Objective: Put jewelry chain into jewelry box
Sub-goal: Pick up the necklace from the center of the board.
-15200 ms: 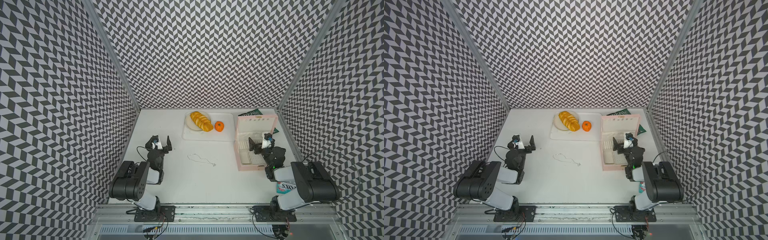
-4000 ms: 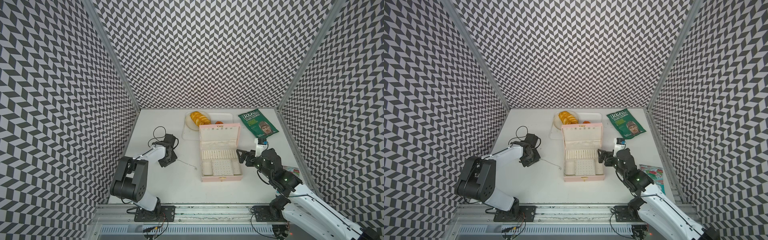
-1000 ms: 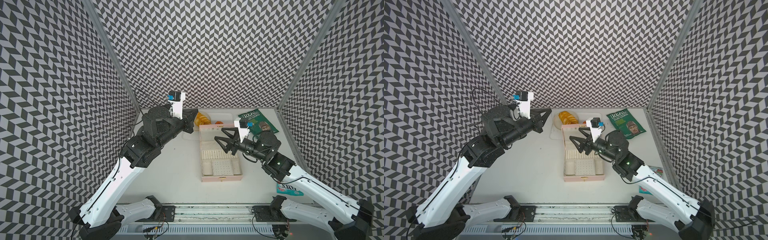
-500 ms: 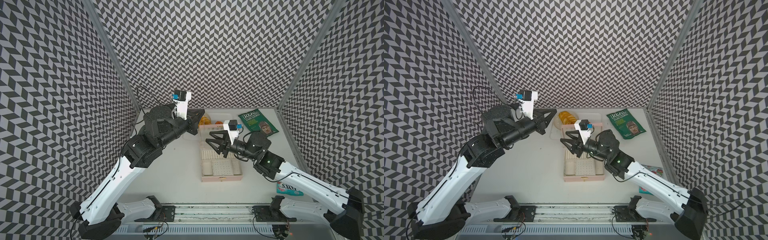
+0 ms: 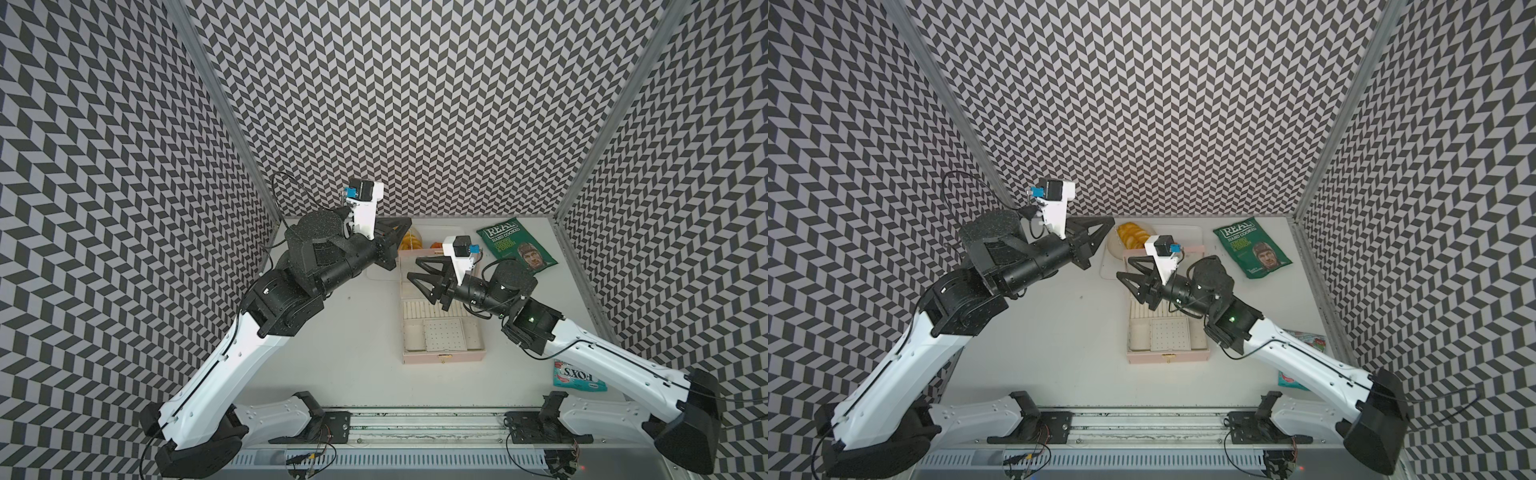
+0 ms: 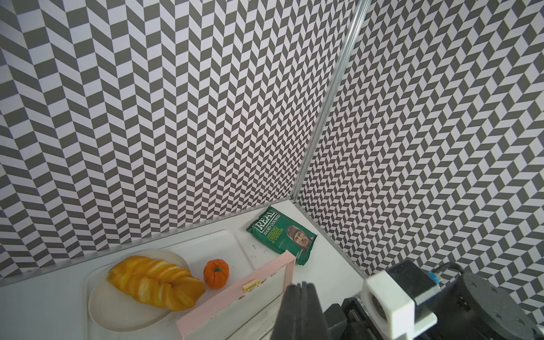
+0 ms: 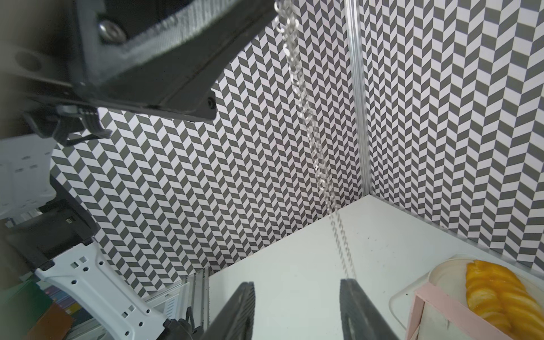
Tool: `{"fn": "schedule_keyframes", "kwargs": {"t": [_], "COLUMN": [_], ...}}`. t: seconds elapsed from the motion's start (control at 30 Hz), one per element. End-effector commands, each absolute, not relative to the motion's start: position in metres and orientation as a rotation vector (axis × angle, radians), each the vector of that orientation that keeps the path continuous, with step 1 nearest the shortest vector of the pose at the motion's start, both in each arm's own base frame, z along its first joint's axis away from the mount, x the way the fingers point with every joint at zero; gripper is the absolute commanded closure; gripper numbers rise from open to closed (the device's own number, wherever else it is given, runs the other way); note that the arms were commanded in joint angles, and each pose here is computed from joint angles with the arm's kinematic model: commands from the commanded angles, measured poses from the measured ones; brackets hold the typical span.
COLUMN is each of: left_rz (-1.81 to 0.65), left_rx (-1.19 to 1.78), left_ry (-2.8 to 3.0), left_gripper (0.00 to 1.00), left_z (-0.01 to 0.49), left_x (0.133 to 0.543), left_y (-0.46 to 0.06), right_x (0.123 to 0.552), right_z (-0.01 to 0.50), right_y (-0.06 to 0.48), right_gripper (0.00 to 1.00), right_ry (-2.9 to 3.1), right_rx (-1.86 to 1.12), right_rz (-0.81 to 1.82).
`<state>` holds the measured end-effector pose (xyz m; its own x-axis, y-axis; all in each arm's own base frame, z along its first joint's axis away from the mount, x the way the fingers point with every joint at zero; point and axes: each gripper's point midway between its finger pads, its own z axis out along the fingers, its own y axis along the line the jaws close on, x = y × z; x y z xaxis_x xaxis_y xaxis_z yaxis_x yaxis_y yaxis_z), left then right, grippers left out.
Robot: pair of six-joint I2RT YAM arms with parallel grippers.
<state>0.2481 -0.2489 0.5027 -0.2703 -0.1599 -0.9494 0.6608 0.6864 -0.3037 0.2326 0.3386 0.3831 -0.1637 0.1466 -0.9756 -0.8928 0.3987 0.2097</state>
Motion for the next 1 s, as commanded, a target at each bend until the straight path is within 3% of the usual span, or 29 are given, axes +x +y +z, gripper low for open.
{"fn": "schedule_keyframes", "kwargs": {"t": [0.0, 0.07, 0.13, 0.23, 0.8, 0.97], "left_rz": [-0.862, -0.862, -0.863, -0.868, -0.876, -0.864], "left_rx": [0.418, 0.422, 0.421, 0.422, 0.426, 0.416], "left_ry": [1.618, 1.615, 1.613, 1.612, 1.599, 1.600], "left_gripper": [1.00, 1.00, 1.00, 1.00, 1.00, 1.00], "left_z": [0.523, 0.524, 0.525, 0.525, 0.529, 0.528], "left_x": [0.241, 0.241, 0.241, 0.241, 0.239, 0.240], "left_y": [-0.249, -0.249, -0.249, -0.250, -0.251, -0.248], "right_x": [0.236, 0.237, 0.236, 0.234, 0.234, 0.233], "right_z": [0.399, 0.396, 0.393, 0.391, 0.389, 0.392], "right_y": [0.338, 0.337, 0.335, 0.335, 0.339, 0.337], "right_gripper": [0.55, 0.67, 0.72, 0.92, 0.93, 1.00], "right_ry": [1.383, 1.394, 1.397, 1.395, 1.394, 1.392], "right_rx": [-0.678, -0.673, -0.672, -0.676, -0.688, -0.683], "right_rz": [1.055, 1.047, 1.046, 1.052, 1.072, 1.067]}}
